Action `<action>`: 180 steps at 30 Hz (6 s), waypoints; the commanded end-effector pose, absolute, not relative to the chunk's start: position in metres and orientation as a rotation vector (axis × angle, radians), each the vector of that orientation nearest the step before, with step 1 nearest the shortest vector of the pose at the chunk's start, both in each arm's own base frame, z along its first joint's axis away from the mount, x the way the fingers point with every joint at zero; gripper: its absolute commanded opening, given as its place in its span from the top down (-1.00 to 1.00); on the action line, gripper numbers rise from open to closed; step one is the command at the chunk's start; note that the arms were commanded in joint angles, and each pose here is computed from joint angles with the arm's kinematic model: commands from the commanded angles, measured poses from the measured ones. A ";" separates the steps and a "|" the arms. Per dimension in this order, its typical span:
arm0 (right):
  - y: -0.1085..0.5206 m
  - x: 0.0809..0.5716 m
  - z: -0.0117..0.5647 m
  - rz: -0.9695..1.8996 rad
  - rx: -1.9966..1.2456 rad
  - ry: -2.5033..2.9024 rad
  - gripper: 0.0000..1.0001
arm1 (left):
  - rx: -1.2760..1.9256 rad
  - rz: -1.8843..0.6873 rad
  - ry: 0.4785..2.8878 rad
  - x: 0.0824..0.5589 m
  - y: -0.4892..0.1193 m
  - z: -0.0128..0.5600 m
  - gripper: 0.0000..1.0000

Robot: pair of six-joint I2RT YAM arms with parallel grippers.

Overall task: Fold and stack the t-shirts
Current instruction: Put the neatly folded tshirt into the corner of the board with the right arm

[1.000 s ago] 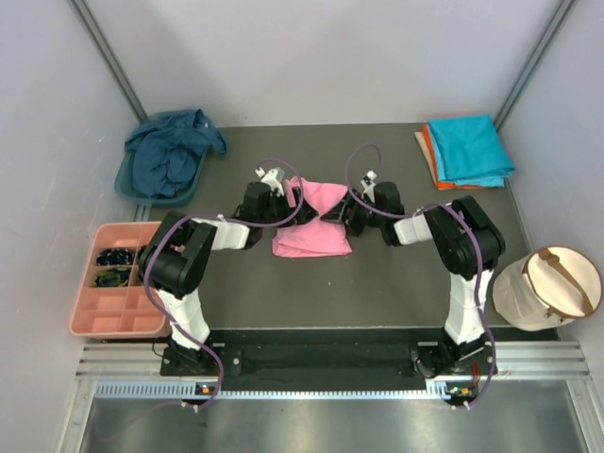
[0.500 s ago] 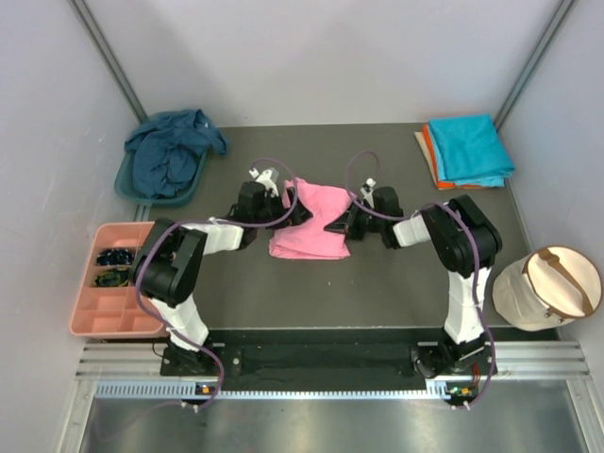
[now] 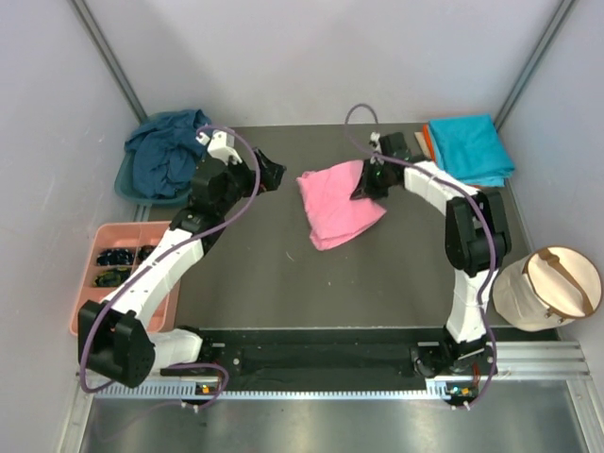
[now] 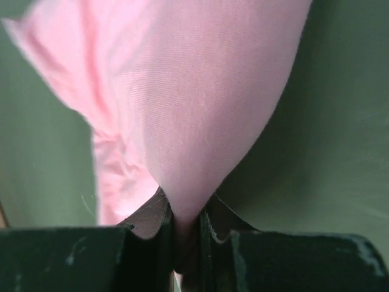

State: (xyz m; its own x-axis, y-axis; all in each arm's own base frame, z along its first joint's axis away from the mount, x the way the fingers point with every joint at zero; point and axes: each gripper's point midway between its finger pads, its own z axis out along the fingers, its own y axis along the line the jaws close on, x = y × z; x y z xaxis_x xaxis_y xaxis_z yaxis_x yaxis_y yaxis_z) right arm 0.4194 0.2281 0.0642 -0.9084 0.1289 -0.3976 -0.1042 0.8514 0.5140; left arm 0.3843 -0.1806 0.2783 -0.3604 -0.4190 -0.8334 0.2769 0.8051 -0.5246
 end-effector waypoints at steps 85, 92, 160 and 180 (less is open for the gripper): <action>-0.134 0.601 0.268 -0.618 -0.182 2.074 1.00 | -0.173 -0.620 2.197 0.388 -0.173 0.151 -0.98; -0.155 0.608 0.236 -0.606 -0.144 2.110 1.00 | -0.188 -0.639 2.254 0.391 -0.179 0.134 -0.98; -0.234 0.597 0.221 -0.629 0.263 2.032 -0.95 | -0.200 -0.735 2.314 0.399 -0.197 0.116 -0.98; -0.064 0.552 0.279 0.099 0.196 1.904 -0.98 | -0.197 -0.768 2.239 0.381 -0.192 0.124 -0.98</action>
State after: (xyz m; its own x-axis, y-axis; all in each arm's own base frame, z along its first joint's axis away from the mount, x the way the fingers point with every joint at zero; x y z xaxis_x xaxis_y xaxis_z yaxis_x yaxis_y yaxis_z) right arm 0.5556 -0.1044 0.2721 -0.3585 0.1213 -0.9256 0.1716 0.9832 0.0624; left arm 0.3727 -0.1904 0.0933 -0.7743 -0.3414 -0.5328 0.0189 0.8291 -0.5588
